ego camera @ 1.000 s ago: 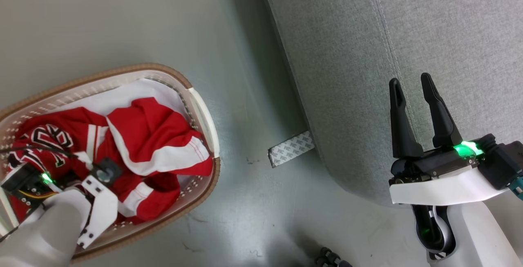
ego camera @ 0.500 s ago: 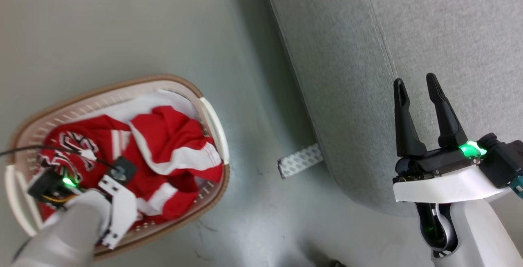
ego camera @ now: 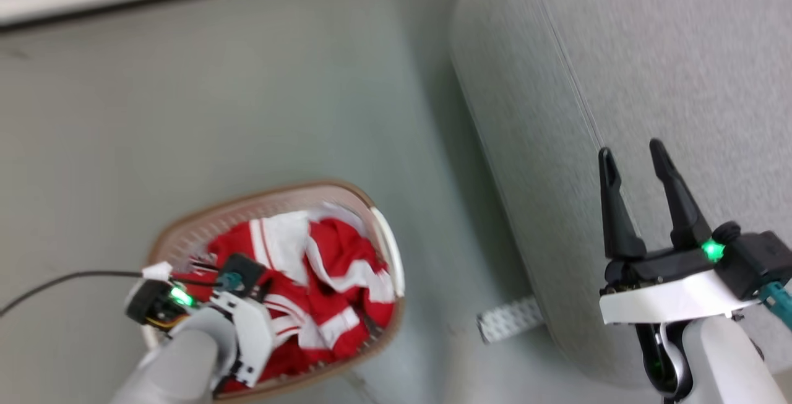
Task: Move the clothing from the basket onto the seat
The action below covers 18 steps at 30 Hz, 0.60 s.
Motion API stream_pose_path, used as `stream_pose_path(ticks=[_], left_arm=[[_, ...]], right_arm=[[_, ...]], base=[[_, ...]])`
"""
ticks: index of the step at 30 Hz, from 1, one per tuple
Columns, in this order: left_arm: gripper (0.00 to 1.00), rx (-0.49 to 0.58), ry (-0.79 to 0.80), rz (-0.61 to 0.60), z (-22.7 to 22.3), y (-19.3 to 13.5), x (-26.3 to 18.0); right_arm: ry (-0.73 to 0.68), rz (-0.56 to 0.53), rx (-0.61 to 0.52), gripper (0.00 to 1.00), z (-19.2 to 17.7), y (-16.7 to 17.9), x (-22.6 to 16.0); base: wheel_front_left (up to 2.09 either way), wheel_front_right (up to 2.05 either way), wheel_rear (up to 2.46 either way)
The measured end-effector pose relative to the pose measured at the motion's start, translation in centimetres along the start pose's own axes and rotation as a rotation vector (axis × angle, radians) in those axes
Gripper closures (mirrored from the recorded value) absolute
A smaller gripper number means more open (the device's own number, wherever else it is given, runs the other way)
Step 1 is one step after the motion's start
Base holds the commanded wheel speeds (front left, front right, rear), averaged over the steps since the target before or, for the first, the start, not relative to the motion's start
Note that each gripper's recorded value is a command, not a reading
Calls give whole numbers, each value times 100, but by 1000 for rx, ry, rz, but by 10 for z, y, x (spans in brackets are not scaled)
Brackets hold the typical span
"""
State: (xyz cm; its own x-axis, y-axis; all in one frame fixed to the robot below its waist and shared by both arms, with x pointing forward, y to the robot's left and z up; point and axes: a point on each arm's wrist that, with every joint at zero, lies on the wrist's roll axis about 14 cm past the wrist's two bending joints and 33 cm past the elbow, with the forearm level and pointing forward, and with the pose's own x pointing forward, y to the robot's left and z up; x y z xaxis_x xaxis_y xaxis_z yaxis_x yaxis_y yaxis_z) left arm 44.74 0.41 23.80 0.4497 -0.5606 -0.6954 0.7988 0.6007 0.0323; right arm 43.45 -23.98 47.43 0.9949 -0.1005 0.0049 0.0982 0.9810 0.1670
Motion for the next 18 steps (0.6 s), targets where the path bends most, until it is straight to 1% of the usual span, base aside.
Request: stream_pose_path(ticks=[6,8,10,18], left_arm=[[100,-35,-119,89,38,8,-39],[100,-56,-204,113,62,9,-52],[100,-52,-289,134,86,10,-67],[100,-66,-550,239,143,19,-139]], right_arm=[[-47,62,12,0,18,23,-8],[-61,80,24,0,24,30,-11],[-72,101,35,0,28,38,-15],[-89,192,82,0,35,73,-29]], base=[[0,0,0],[0,0,0],[0,0,0],[0,0,0]])
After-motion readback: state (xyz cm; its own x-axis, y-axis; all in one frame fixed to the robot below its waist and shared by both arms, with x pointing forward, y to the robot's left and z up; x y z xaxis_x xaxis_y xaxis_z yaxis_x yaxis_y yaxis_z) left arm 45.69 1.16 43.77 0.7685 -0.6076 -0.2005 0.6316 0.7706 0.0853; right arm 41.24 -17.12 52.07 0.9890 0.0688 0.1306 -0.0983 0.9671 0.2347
